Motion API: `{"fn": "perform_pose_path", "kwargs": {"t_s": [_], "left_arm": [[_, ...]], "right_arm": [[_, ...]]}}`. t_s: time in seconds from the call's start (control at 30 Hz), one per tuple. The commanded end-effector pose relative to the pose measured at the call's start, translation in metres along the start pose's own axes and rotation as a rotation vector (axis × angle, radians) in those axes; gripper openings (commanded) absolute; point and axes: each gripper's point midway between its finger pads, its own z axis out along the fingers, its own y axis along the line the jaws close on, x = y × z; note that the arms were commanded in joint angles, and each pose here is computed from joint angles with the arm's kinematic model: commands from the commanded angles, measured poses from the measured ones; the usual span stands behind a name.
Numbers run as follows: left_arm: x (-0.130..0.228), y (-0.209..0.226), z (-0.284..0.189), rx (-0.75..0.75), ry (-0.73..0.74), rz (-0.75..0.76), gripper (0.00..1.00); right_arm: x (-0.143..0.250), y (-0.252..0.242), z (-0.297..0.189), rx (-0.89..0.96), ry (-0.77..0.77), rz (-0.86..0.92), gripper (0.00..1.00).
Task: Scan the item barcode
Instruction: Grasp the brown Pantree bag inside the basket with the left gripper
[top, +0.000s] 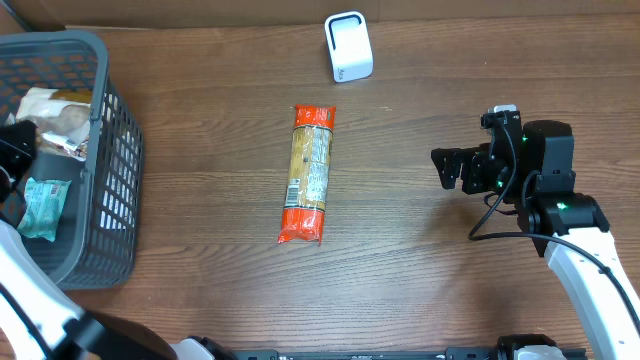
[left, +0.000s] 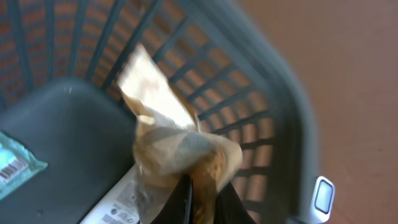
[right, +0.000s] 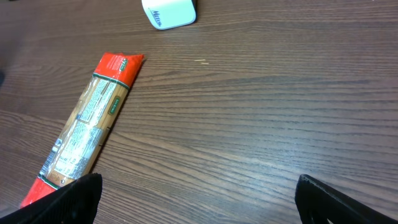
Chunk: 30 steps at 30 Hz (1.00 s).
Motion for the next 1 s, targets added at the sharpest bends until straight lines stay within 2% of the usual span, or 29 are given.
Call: {"fn": "perform_pose_path", "kwargs": {"t_s": [0.0, 0.23, 0.37, 0.4, 0.5, 0.57, 0.7, 0.8, 0.97], "left_arm": [[-0.012, -0.017, -0.023, -0.011, -0.06, 0.038, 0.04], [-0.024, -0.048, -0.062, -0.013, -0.162, 0.112, 0.04], [-0.021, -0.036, -0.076, -0.127, -0.185, 0.092, 0.04], [-0.018, -0.029, -0.076, -0.167, -0.177, 0.076, 0.12], [-0.001, 0.005, -0.073, -0.312, -0.111, 0.006, 0.51], [0.017, 0.028, -0.066, -0.387, -0.036, -0.046, 0.67], [0.061, 0.067, -0.04, -0.46, 0.14, -0.204, 0.8], [0.092, 0.089, -0.016, -0.454, 0.237, -0.276, 0.86], [0.141, 0.129, 0.013, -0.485, 0.3, -0.403, 0.93]], "right_arm": [[-0.011, 0.005, -0.002, -0.012, -0.023, -0.018, 1.0], [-0.011, 0.005, -0.002, -0.012, -0.023, -0.018, 1.0], [-0.011, 0.005, -0.002, -0.012, -0.023, -0.018, 1.0], [-0.011, 0.005, -0.002, -0.012, -0.023, -0.018, 1.0], [-0.011, 0.005, -0.002, -0.012, -0.023, -0.018, 1.0], [-0.011, 0.005, -0.002, -0.012, -0.023, -0.018, 1.0], [-0.011, 0.005, -0.002, -0.012, -0.023, -0.018, 1.0], [-0.011, 0.005, -0.002, -0.012, -0.023, -0.018, 1.0], [-0.011, 0.005, -0.002, -0.012, -0.023, -0.018, 1.0]]}}
